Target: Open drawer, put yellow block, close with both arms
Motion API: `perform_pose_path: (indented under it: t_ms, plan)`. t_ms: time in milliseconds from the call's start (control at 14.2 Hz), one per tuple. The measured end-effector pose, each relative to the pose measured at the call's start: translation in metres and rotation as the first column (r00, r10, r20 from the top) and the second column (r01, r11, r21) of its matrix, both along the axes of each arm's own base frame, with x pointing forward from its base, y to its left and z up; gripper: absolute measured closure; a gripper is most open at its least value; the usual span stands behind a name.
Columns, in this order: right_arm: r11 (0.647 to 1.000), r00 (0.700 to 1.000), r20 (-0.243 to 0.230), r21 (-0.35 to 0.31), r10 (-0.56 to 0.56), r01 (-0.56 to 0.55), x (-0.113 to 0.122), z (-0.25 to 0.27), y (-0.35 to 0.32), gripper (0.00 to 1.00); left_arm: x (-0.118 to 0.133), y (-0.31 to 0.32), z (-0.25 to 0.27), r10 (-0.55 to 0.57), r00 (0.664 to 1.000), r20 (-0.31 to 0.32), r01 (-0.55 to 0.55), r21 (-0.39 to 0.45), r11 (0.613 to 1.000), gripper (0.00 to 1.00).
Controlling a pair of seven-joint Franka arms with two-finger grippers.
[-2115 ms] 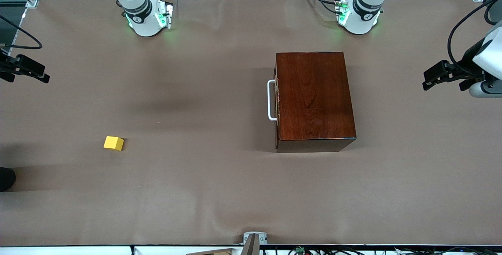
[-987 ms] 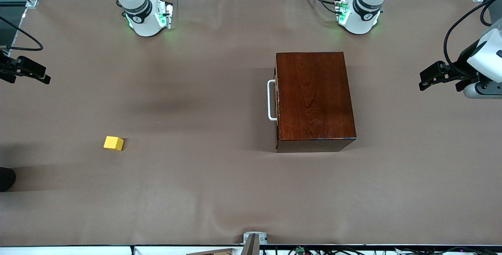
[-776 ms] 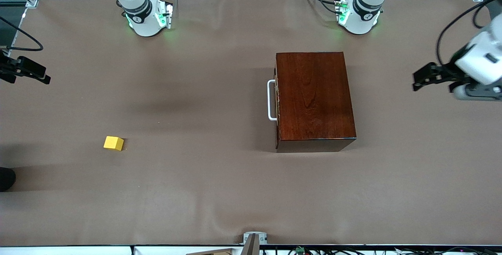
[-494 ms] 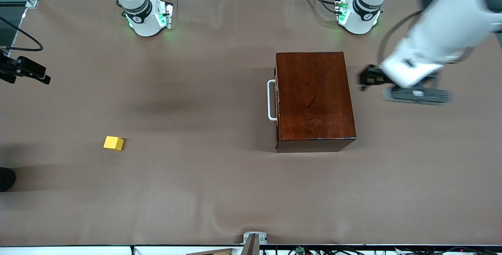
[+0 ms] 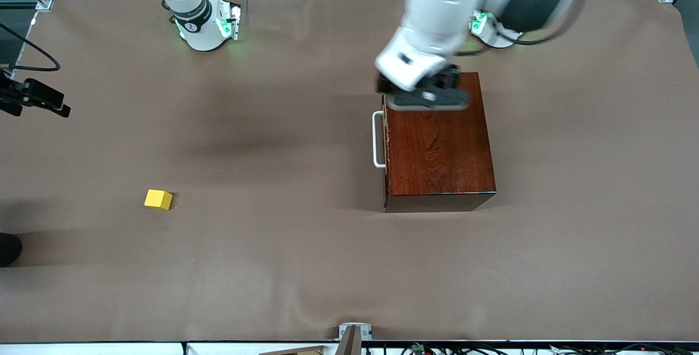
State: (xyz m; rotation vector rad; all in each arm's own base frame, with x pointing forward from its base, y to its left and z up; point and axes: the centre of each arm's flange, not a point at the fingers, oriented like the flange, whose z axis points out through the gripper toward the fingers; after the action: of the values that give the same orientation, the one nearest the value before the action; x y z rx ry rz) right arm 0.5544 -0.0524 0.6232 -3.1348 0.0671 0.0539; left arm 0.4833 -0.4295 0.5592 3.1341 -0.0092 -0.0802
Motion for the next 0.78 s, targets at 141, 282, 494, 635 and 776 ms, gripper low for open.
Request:
perform_pose_path:
  t_ms: [141,282,494,635,776]
  plan:
    - [1.0,1.0,0.0,0.0,0.0,0.0,0.0,0.0,0.0,0.0,-0.017,-0.036,-0.019,0.001,1.0,-0.017,-0.001,0.017,1.0,0.0]
    - [1.0,1.0,0.0,0.0,0.0,0.0,0.0,0.0,0.0,0.0,-0.026,-0.061,-0.042,0.003,1.0,-0.028,-0.002,0.042,0.999,0.0]
    - [1.0,1.0,0.0,0.0,0.0,0.0,0.0,0.0,0.0,0.0,-0.04,-0.092,-0.086,-0.065,0.998,0.003,0.064,0.142,0.988,0.0]
    - [1.0,1.0,0.0,0.0,0.0,0.0,0.0,0.0,0.0,0.0,-0.053,-0.114,-0.12,-0.096,0.995,0.0,0.095,0.187,0.978,0.0]
    - [1.0,1.0,0.0,0.0,0.0,0.0,0.0,0.0,0.0,0.0,-0.053,-0.123,-0.149,-0.106,0.994,-0.012,0.107,0.207,0.973,0.0]
